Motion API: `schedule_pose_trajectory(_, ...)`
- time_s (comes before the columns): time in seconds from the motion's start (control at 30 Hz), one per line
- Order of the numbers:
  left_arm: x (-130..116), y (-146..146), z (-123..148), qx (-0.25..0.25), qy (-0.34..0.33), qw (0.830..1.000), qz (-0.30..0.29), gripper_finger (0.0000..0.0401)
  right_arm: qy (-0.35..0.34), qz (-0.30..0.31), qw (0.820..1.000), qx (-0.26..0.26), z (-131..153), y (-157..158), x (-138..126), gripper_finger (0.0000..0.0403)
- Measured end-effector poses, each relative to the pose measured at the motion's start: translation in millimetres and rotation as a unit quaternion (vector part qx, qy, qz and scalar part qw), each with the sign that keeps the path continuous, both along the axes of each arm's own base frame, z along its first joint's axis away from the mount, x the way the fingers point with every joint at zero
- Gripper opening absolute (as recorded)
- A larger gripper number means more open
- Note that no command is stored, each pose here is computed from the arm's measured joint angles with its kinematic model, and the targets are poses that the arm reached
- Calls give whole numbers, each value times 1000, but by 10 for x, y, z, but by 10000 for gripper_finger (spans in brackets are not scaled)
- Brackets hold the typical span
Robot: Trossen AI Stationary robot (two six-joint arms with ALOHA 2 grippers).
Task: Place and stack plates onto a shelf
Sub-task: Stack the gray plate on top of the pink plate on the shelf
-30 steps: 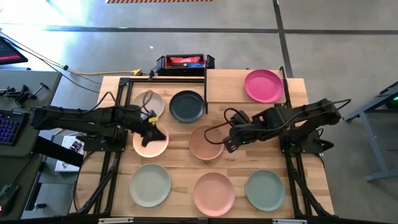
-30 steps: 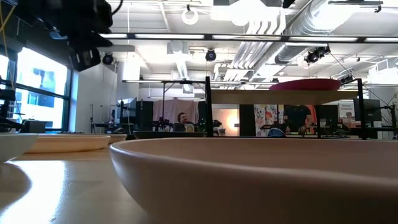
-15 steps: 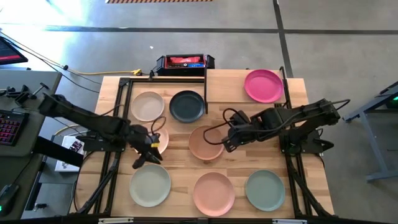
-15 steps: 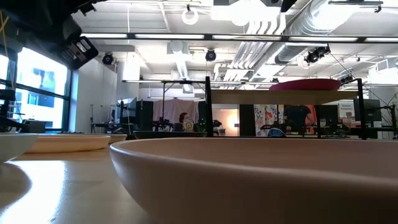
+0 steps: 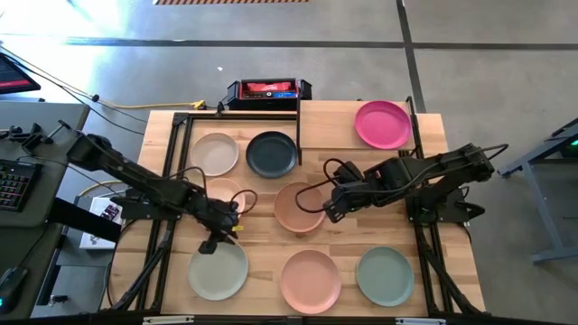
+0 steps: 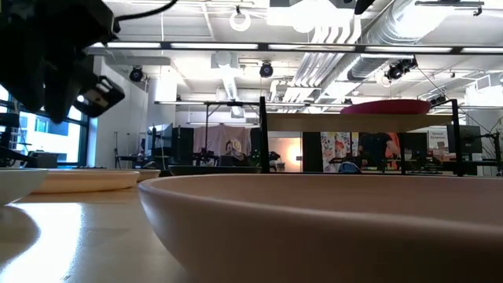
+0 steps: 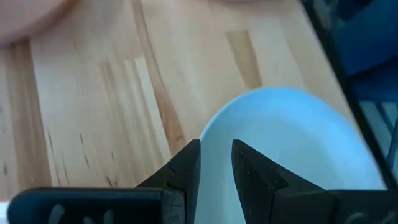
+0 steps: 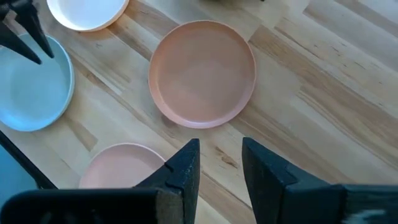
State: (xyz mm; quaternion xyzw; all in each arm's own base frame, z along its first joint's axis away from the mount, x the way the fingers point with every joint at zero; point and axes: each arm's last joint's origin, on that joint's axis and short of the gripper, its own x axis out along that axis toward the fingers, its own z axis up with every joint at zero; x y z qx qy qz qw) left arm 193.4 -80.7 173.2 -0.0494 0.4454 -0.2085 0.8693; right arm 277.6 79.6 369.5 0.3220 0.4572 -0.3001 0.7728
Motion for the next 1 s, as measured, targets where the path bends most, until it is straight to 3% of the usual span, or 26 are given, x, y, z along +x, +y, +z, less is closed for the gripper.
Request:
schedule_pose_trajectory(0.3, 61, -3, -190, 42, 37, 998, 19, 80, 2, 11, 1000, -4, 1, 0, -1, 96)
schedule_pose_trajectory(1.0, 47, -13, -281, 54, 63, 996, -21, 80, 3, 15, 1000, -7, 2, -1, -2, 96)
